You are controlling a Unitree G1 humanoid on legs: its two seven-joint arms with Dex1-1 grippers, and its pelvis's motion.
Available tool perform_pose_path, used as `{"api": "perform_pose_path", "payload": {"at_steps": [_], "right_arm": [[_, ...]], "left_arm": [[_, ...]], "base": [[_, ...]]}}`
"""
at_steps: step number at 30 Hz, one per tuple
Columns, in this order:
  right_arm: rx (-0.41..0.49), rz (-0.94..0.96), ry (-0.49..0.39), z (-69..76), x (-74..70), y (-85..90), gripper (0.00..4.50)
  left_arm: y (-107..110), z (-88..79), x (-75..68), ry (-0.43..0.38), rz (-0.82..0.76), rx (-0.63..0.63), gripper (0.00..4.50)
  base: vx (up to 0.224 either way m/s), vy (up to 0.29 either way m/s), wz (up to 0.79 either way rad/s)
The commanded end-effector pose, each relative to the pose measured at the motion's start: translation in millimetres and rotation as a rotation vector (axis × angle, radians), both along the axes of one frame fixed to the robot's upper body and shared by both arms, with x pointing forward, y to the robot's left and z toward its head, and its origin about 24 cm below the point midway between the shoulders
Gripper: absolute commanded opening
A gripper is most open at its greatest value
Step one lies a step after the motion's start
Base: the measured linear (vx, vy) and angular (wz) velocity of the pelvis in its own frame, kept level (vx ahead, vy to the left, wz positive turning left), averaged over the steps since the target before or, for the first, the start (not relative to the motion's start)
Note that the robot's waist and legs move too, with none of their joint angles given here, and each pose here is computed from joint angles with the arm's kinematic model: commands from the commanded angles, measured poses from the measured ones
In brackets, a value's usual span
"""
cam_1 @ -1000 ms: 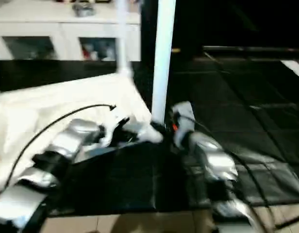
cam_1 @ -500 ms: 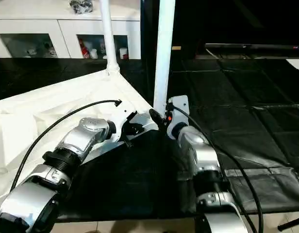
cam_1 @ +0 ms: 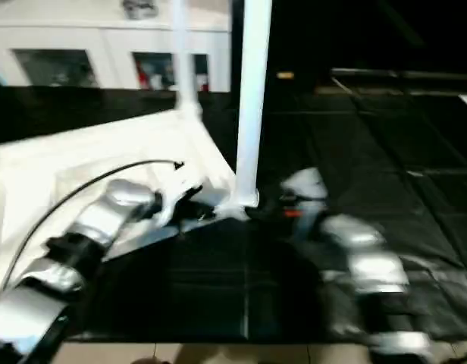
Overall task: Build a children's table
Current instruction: Rotate leg to tighten
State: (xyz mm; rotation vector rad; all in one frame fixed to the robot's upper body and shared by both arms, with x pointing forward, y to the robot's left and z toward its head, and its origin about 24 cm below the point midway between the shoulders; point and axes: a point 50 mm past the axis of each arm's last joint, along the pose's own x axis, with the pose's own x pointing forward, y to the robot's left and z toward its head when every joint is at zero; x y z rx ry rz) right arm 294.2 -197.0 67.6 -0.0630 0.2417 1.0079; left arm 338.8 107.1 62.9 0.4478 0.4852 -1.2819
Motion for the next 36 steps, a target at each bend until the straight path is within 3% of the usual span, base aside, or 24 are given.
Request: {"api": "perform_pose_path", "payload": {"at_steps": [1, 6, 15, 19, 36], "right_arm": [[-0.006, 0.144, 0.004, 4.6, -7.2, 3.9, 4.34], [-0.019, 0.259, 0.045, 3.3, -6.2, 12.4, 4.34], [0.001, 0.366, 0.117, -0.2, -4.4, 22.3, 4.34], [0.01, 0.44, 0.177, -0.5, -8.5, 24.0, 4.01], [0.028, 0.462, 0.239, -5.2, -7.2, 26.9, 2.69]], "left_arm": [[-6.6, 0.6, -5.5, -0.004, -0.128, 0.007, 0.0], [-6.5, 5.0, -14.8, 0.035, -0.298, -0.011, 0.0], [-6.2, 4.0, -24.1, 0.066, -0.454, 0.03, 0.0], [-6.5, 5.3, -23.9, 0.065, -0.465, 0.027, 0.0], [-3.0, 4.4, -25.0, 0.073, -0.472, 0.033, 0.0]], "base": [[0.0, 0.0, 0.0], [0.0, 0.0, 0.0], [0.0, 0.0, 0.0], [0.0, 0.0, 0.0], [0.0, 0.0, 0.0]]}}
